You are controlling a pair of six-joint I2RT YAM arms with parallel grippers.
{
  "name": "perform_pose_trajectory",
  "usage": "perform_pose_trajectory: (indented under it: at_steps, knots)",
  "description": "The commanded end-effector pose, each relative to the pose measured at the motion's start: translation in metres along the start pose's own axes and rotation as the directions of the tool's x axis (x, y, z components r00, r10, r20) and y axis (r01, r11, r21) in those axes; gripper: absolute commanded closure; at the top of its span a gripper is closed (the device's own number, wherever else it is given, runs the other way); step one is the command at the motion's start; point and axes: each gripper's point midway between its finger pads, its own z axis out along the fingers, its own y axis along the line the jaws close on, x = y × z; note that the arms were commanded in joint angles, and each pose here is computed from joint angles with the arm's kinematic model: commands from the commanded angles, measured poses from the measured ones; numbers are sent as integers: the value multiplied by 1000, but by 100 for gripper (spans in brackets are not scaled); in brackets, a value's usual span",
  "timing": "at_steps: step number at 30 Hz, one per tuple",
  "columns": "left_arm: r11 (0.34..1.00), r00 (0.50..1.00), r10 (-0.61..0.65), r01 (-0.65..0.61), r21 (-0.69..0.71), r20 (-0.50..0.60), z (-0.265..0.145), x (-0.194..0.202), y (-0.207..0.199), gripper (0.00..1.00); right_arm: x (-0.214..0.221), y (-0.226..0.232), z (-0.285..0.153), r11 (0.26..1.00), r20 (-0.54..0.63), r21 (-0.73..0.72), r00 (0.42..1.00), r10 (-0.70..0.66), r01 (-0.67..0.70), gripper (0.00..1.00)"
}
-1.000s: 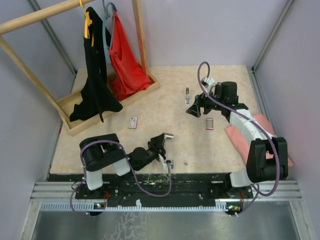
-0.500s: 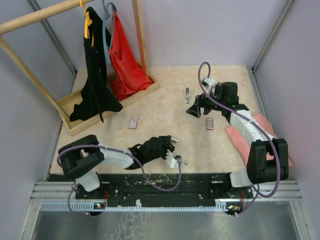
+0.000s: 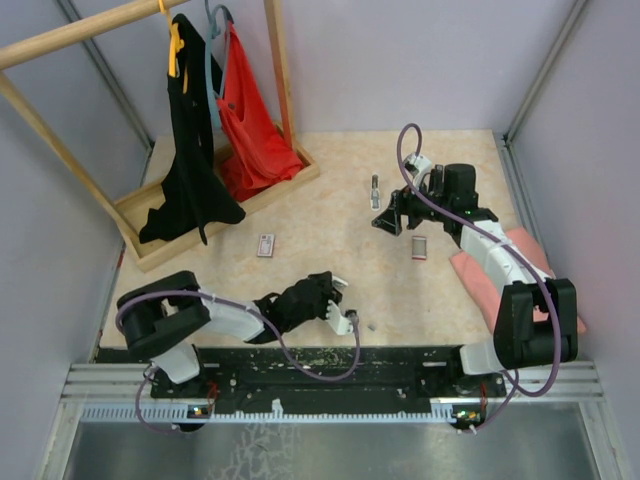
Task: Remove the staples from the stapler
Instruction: Unload the staple at the center of the board.
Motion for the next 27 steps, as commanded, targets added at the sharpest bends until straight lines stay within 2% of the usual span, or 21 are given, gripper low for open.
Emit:
perform_pose_trajectory:
  at_steps: [1, 4, 6, 8, 10, 12, 14, 16, 18, 20, 23, 24, 26, 27]
  knots:
    - [983, 981, -145, 158, -95, 130, -11, -27, 40, 100, -19, 5, -7, 998, 62, -4, 996, -58, 59, 24]
    - [943, 964, -219, 249, -221, 152, -19, -23, 67, 100, -18, 5, -6, 998, 61, -4, 997, -57, 57, 24]
    - [879, 965, -214, 258, -401, 151, -31, -13, 96, 100, -17, 4, -6, 998, 59, -2, 997, -55, 55, 24]
    - [799, 982, -157, 190, -571, 107, -46, -2, 119, 100, -17, 3, -5, 999, 57, -1, 997, -53, 53, 24]
    - [735, 999, -31, 43, -677, 31, -57, -1, 125, 100, -16, 2, -5, 999, 54, 2, 997, -49, 49, 24]
    - [745, 999, 48, -53, -664, -26, -50, -6, 115, 100, -16, 2, -5, 999, 56, 3, 997, -50, 50, 24]
    - [761, 999, 34, -17, -648, 13, -50, -12, 106, 100, -17, 3, -5, 999, 56, 1, 997, -49, 49, 24]
    - [829, 1000, 12, 3, -559, 22, -38, -12, 90, 100, -17, 3, -5, 999, 57, -1, 997, -48, 48, 24]
    - [842, 997, -50, 70, -535, 51, -38, -11, 93, 100, -16, 3, -5, 999, 56, -2, 997, -47, 47, 24]
    - [821, 995, -81, 96, -563, 52, -44, -8, 105, 100, -16, 3, -5, 999, 56, -2, 997, -47, 47, 24]
    - [759, 998, -66, 48, -649, -3, -54, 0, 127, 100, -16, 4, -5, 999, 57, -6, 997, -46, 47, 24]
    - [784, 999, -43, 36, -619, 3, -50, -2, 120, 100, -16, 4, -5, 999, 56, -9, 997, -45, 46, 24]
    - [921, 997, 33, -1, -389, 75, -35, -14, 78, 100, -16, 6, -5, 999, 57, -14, 997, -45, 46, 24]
    - [936, 992, -37, 78, -343, 123, -34, -18, 74, 100, -16, 6, -5, 999, 56, -15, 997, -44, 45, 24]
